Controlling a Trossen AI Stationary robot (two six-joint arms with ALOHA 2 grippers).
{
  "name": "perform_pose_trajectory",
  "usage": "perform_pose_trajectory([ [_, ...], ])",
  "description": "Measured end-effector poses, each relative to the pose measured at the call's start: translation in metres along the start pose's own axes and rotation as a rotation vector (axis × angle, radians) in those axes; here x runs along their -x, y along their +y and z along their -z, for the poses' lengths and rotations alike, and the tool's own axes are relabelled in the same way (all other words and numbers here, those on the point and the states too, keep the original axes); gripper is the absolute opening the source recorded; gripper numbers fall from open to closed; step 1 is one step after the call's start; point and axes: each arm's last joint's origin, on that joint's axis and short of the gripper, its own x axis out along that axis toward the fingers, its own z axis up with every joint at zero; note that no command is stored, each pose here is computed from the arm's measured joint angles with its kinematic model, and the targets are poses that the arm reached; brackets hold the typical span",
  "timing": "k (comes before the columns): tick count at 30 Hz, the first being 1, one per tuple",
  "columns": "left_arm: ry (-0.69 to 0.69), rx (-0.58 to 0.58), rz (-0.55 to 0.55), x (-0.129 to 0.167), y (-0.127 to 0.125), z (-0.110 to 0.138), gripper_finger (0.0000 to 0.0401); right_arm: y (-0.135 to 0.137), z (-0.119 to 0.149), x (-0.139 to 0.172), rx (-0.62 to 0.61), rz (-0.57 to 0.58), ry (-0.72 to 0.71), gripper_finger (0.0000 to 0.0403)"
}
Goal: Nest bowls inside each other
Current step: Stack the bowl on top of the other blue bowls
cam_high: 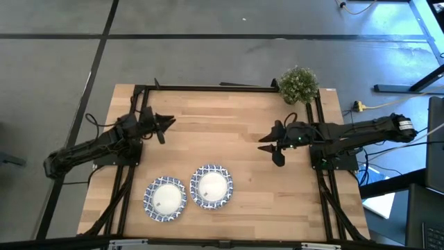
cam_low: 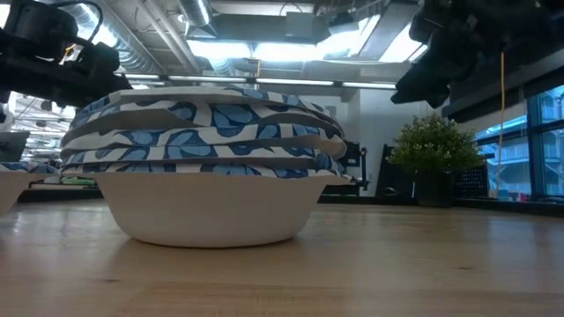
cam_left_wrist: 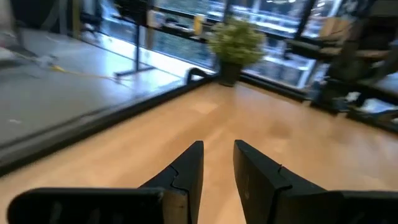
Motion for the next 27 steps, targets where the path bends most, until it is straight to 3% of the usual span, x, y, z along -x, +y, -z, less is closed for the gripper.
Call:
perform_pose_trajectory([
  [3,0.024,0.075,0.067,0.0,-0.004,0.001,0.0082,0.0,0.001,0.0,0.001,-0.003,-0.011,0.0155],
  [7,0.124,0.079,0.168,0.005,-0.013,-0.004,0.0082,0.0,-0.001,0.0,0.009,-0.007,-0.028,0.0155],
  [15,0.384,0.136,0.187,0.021,-0.026,-0.022,0.0082,0.0,-0.002,0.0,0.008,0.0,-0.04,0.0155],
  [20,0.493,0.232,0.276,0.021,-0.036,-0.017,0.0082,0.0,-0.005,0.0,0.003,0.009,-0.07,0.0155],
  [27,0.636,0.328,0.305,0.018,-0.048,-0.008,0.0095,0.001,-0.007,0.001,0.0,0.002,-0.098,0.0155],
])
